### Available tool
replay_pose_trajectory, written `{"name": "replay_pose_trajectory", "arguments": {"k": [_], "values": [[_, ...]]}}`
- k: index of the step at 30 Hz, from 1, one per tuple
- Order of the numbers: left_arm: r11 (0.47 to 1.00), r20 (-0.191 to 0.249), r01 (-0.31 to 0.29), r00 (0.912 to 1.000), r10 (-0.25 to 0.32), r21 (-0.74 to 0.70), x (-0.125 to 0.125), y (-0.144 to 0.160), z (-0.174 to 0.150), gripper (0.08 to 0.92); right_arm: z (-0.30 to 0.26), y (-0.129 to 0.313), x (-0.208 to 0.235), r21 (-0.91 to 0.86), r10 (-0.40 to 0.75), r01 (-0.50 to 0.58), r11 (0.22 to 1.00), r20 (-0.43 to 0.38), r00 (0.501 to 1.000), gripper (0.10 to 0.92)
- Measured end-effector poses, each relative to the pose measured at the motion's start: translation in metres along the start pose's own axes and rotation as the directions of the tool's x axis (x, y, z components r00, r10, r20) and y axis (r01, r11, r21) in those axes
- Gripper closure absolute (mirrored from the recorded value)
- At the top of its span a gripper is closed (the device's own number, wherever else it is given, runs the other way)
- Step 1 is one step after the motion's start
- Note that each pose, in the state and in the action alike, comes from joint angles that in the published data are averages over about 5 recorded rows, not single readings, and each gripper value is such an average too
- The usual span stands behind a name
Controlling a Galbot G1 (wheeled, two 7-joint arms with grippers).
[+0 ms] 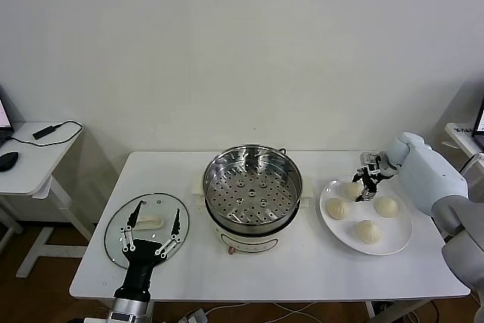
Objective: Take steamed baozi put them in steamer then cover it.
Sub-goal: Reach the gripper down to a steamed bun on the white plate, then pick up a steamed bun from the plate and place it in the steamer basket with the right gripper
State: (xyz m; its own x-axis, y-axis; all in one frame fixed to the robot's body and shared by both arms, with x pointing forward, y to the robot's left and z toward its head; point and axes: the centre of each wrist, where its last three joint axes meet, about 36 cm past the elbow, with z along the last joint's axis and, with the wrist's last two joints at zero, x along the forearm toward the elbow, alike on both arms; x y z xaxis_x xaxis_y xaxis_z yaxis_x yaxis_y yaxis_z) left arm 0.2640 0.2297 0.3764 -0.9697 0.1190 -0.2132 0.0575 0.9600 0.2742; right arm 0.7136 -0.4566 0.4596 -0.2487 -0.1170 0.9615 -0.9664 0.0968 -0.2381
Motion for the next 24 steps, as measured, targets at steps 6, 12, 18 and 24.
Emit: {"name": "replay_pose_trajectory", "arguments": {"k": [6,12,18,24], "values": [[1.0,0.001,-0.002,1.0,0.002,0.0,-0.001,0.0,0.001,0.177,-0.006,-0.004,0.008,0.043,-0.001,0.0,0.999,0.011,1.0,0.4],[1.0,0.003,-0.009,1.0,0.009,-0.003,-0.004,0.0,0.002,0.177,-0.027,-0.026,0.048,0.205,0.031,-0.04,0.978,0.044,0.999,0.414],[1.0,0.004,-0.022,0.9997,0.022,-0.013,-0.006,-0.001,0.005,0.177,-0.077,-0.052,0.115,0.451,0.073,-0.106,0.886,0.088,0.993,0.414],[1.0,0.003,-0.025,0.9997,0.025,-0.011,-0.005,-0.002,0.005,0.177,-0.148,-0.062,0.176,0.663,0.09,-0.158,0.732,0.136,0.987,0.424]]}}
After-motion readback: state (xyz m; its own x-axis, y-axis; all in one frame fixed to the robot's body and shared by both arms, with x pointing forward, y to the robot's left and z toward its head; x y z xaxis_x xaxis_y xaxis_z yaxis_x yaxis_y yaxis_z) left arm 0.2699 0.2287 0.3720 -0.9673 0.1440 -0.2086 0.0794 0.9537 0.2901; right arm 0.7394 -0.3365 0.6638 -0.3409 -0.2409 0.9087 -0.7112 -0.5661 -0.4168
